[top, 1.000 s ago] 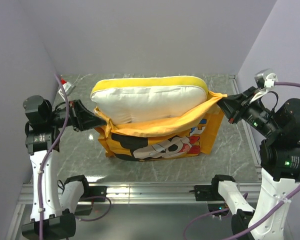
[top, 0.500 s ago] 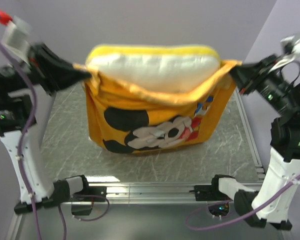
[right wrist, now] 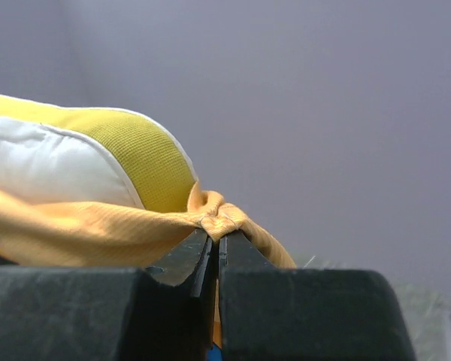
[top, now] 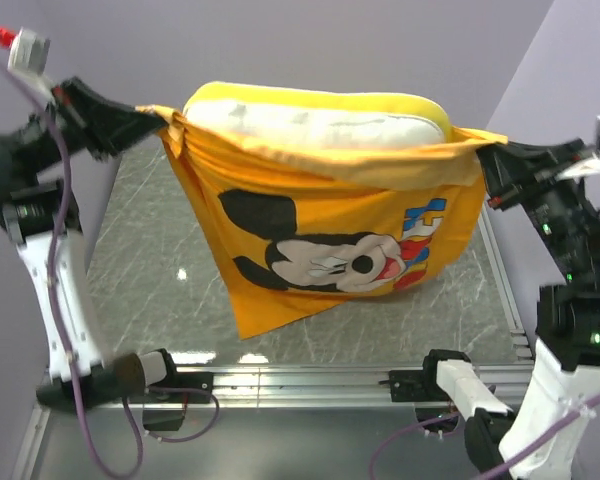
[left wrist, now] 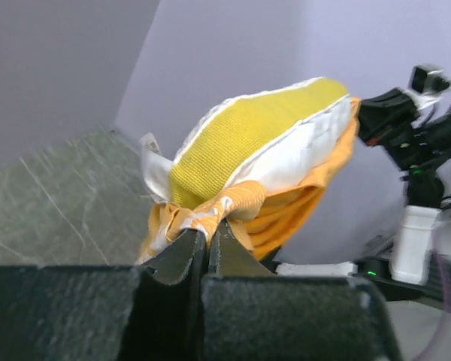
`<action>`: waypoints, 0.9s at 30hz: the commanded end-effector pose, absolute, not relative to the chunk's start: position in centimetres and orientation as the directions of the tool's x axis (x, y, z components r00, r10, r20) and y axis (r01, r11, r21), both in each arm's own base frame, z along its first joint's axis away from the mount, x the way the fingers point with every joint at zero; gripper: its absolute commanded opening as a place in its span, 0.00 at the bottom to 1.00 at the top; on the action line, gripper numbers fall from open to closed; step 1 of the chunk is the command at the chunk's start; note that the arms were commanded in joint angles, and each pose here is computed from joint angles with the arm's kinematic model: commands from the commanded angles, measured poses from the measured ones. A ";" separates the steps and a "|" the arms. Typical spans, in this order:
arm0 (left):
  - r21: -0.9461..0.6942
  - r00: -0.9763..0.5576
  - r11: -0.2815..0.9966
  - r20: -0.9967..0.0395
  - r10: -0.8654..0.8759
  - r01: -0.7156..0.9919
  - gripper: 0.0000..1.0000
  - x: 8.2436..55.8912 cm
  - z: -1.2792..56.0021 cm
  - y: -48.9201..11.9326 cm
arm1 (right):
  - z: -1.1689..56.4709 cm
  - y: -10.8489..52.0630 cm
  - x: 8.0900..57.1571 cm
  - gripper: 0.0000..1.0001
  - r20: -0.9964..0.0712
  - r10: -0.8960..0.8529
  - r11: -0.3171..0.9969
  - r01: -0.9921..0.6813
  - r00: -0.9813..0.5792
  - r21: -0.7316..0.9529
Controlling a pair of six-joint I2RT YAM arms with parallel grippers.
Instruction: Put the pillow into the pillowcase
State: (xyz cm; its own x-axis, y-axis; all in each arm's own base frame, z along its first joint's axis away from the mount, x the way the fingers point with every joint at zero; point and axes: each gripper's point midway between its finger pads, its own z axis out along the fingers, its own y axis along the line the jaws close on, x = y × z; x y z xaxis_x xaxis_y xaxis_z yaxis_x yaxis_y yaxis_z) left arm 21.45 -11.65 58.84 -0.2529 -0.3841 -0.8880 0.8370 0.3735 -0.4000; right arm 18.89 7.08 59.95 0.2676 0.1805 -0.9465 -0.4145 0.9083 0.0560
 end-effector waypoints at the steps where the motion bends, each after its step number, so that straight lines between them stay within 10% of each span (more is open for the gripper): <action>1: -0.193 -0.019 0.430 -0.926 -0.377 0.882 0.00 19.0 67.4 -11.2 | 59.6 5.8 24.8 0.00 -0.957 0.219 0.917 -0.376 0.191 0.134; 5: 0.007 0.268 0.571 -0.887 -0.375 0.821 0.00 17.7 73.0 -9.3 | 70.4 4.4 19.5 0.00 -0.860 0.182 0.955 -0.294 0.476 0.040; 7: -0.206 0.082 0.478 -0.853 -0.515 0.854 0.00 18.3 69.3 -9.5 | 70.3 5.4 18.0 0.00 -0.853 0.187 0.942 -0.336 0.488 0.015; 13: -0.170 0.020 0.434 -0.916 -0.400 0.885 0.00 19.5 62.8 -12.9 | 55.6 7.2 27.6 0.00 -0.943 0.334 0.843 -0.448 0.006 0.296; 20: 0.171 0.486 0.550 -0.718 -0.499 0.817 0.00 13.5 77.7 -11.6 | 74.3 7.8 18.0 0.00 -0.792 0.367 0.843 -0.535 0.488 0.060; 27: -0.167 0.139 0.424 -0.786 -0.602 0.890 0.01 20.4 70.4 -11.7 | 64.1 7.9 24.2 0.00 -0.876 0.439 0.786 -0.559 0.201 0.265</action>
